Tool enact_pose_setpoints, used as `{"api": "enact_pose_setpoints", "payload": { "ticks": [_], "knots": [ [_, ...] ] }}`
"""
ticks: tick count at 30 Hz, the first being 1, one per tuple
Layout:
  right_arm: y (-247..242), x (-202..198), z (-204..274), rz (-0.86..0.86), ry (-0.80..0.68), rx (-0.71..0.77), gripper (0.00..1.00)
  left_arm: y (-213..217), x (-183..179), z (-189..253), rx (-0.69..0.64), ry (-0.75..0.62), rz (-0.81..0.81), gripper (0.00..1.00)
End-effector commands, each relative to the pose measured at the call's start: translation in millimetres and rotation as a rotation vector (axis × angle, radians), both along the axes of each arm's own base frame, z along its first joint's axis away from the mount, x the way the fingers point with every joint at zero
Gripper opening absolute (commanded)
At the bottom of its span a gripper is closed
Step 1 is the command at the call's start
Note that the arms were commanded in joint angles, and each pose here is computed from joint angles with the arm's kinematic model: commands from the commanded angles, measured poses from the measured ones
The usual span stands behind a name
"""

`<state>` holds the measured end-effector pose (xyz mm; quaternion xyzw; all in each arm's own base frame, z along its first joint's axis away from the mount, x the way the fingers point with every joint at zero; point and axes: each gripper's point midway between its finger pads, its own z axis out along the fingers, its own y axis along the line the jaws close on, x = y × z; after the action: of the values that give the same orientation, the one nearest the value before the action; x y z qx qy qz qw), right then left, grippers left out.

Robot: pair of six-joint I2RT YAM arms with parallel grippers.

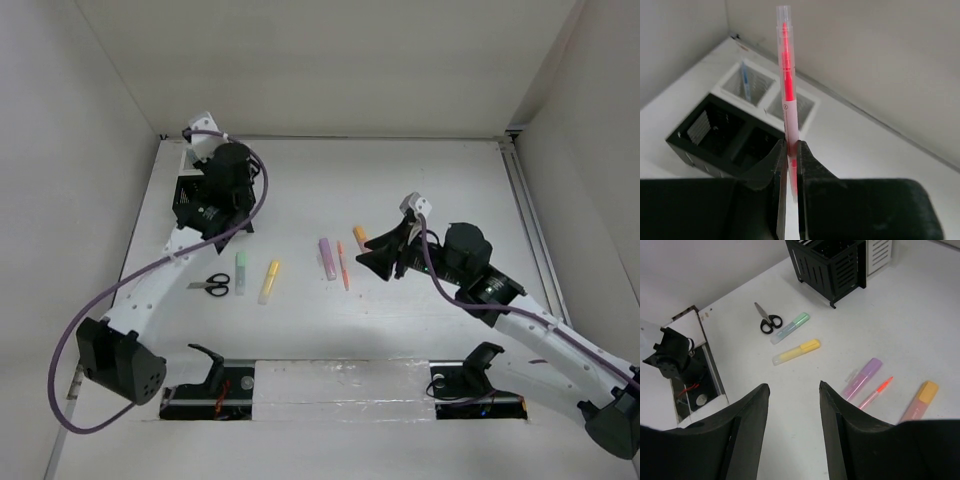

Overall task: Sort the stationery into containers
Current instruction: Place the pen in the storage box.

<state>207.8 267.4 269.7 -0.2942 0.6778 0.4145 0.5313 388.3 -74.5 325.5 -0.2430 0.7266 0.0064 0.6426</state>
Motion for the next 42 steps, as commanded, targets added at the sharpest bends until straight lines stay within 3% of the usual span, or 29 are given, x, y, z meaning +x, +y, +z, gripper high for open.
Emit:
{"api": "enact_pose_setpoints", "payload": {
  "ticks": [1, 7, 12, 28, 36, 42],
  "knots": [
    [-5, -5, 10, 0.038, -0.051, 0.013, 0.51, 32, 37, 32, -0.003, -0.073, 0.053, 0.00],
    [-3, -8, 7, 0.073, -0.041, 0.010, 0.51, 61, 92, 31, 0.162, -0.045, 0.118, 0.00],
    [-4, -7, 3, 0.073, -0.033, 0.005, 0.51, 89, 134, 7, 0.190, -0.019, 0.167, 0.00],
    [3, 2, -19, 0.073, 0.018, -0.030, 0.51, 143, 173, -45, 0.234, -0.007, 0.266, 0.00],
    [8, 7, -27, 0.083, 0.031, -0.037, 0.51, 148, 189, -91, 0.239, 0.045, 0.237, 0.00],
    [12, 7, -28, 0.102, 0.031, -0.034, 0.51, 144, 200, -102, 0.227, 0.050, 0.218, 0.00]
  ]
}}
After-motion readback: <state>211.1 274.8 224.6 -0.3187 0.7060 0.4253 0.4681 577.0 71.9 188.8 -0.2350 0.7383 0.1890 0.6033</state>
